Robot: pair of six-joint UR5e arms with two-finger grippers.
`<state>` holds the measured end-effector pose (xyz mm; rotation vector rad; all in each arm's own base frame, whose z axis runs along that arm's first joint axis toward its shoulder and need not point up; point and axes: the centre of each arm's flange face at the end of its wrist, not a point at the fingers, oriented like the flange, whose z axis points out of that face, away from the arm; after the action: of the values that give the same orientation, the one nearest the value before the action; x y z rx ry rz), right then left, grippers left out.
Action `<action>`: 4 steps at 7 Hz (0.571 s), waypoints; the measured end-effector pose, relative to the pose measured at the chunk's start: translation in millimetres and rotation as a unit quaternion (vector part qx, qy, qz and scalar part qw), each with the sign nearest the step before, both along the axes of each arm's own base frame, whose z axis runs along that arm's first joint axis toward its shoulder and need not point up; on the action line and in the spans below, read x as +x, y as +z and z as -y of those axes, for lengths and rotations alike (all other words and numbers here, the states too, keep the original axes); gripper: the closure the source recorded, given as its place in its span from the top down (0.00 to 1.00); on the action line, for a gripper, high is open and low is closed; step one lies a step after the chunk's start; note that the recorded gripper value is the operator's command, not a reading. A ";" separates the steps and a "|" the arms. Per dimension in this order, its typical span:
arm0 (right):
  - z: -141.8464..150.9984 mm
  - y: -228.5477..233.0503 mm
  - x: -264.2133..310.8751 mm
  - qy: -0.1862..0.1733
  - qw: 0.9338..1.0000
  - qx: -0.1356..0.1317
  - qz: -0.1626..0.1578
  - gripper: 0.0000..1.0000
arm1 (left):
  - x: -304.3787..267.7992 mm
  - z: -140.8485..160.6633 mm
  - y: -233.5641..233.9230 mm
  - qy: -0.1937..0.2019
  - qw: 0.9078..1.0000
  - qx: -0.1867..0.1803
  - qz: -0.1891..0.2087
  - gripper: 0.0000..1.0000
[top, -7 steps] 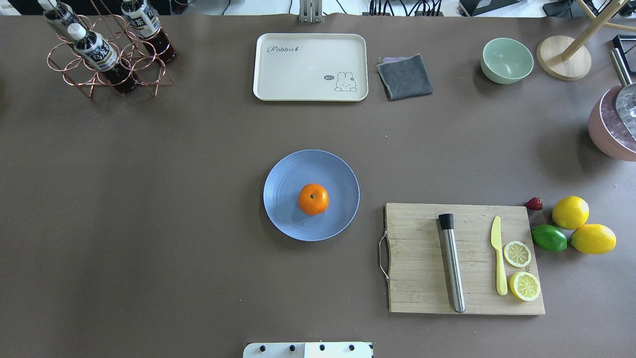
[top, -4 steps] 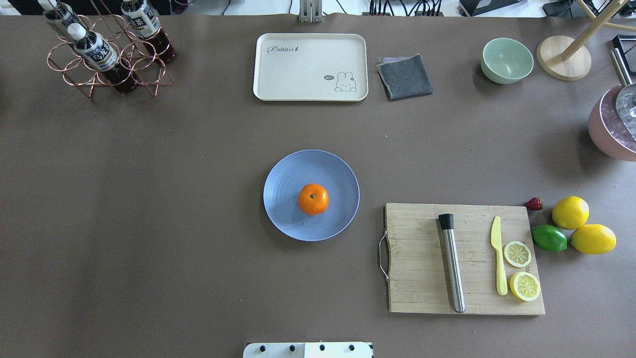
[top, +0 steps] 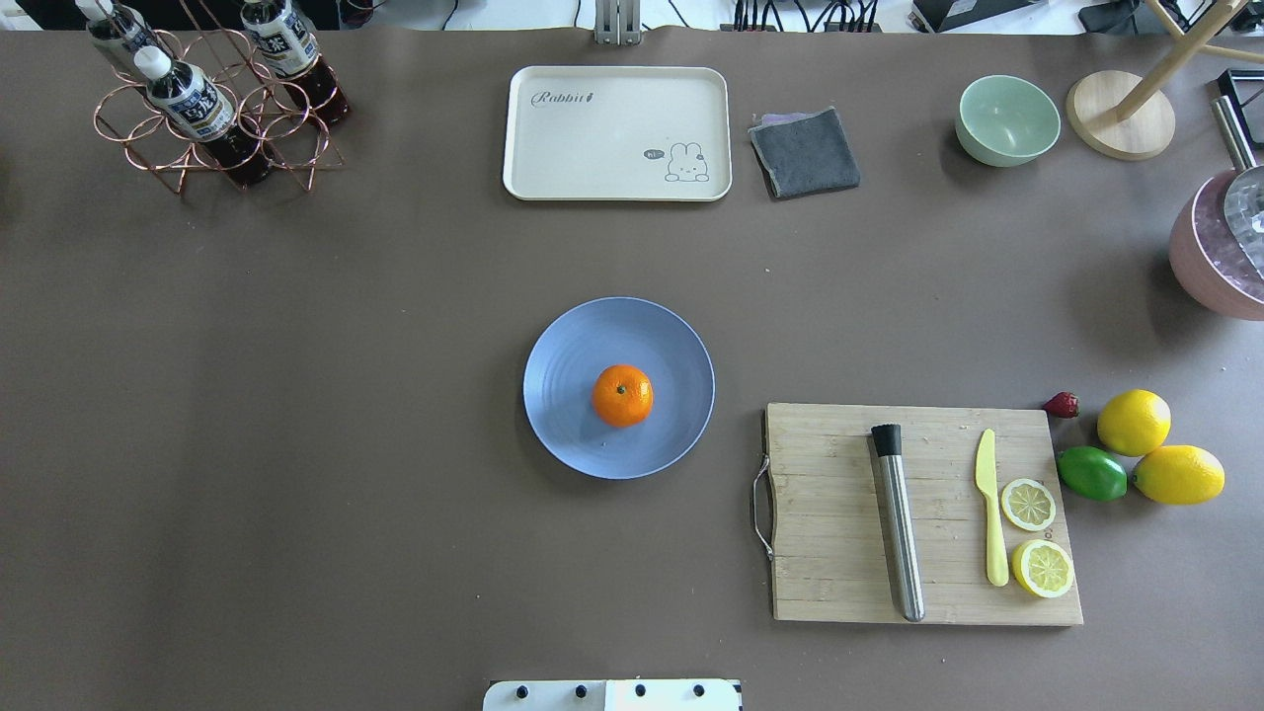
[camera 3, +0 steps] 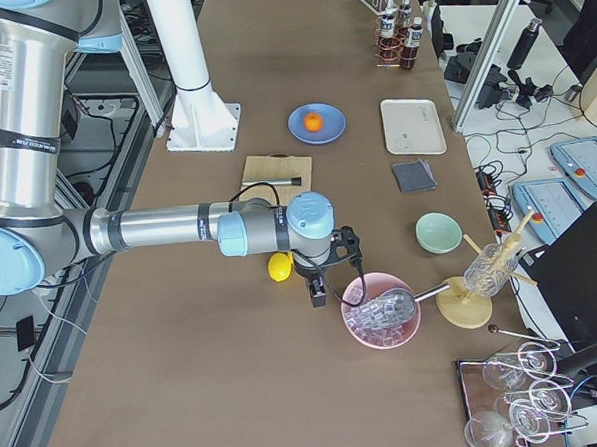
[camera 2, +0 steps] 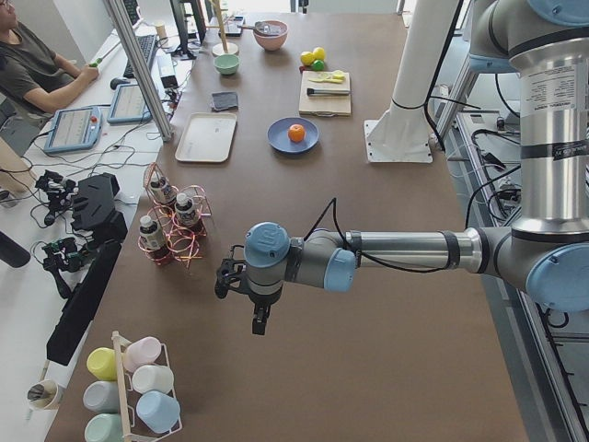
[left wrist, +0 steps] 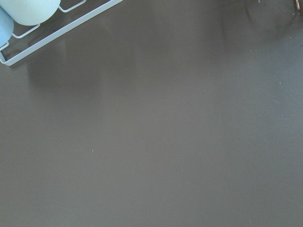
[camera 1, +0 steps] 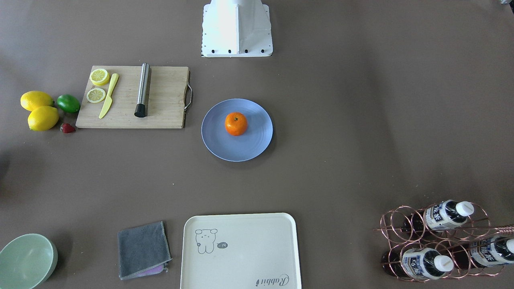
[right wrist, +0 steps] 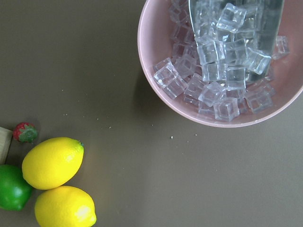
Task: Pick orange to plate
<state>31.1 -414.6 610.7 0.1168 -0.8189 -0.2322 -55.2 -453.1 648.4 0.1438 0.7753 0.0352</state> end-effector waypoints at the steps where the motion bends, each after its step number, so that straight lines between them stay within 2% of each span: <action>1: -0.4 1.4 0.0 0.000 1.000 -0.002 0.000 1.00 | 0.3 0.1 0.3 0.000 1.000 0.000 0.000 0.97; 4: 0.1 6.7 -0.3 0.001 1.000 -0.009 -0.004 1.00 | 0.6 2.7 0.4 0.001 1.000 0.001 0.001 0.98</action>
<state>30.8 -414.7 617.4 0.1000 -0.8131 -0.2241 -54.6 -455.7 648.7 0.1454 0.7741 0.0392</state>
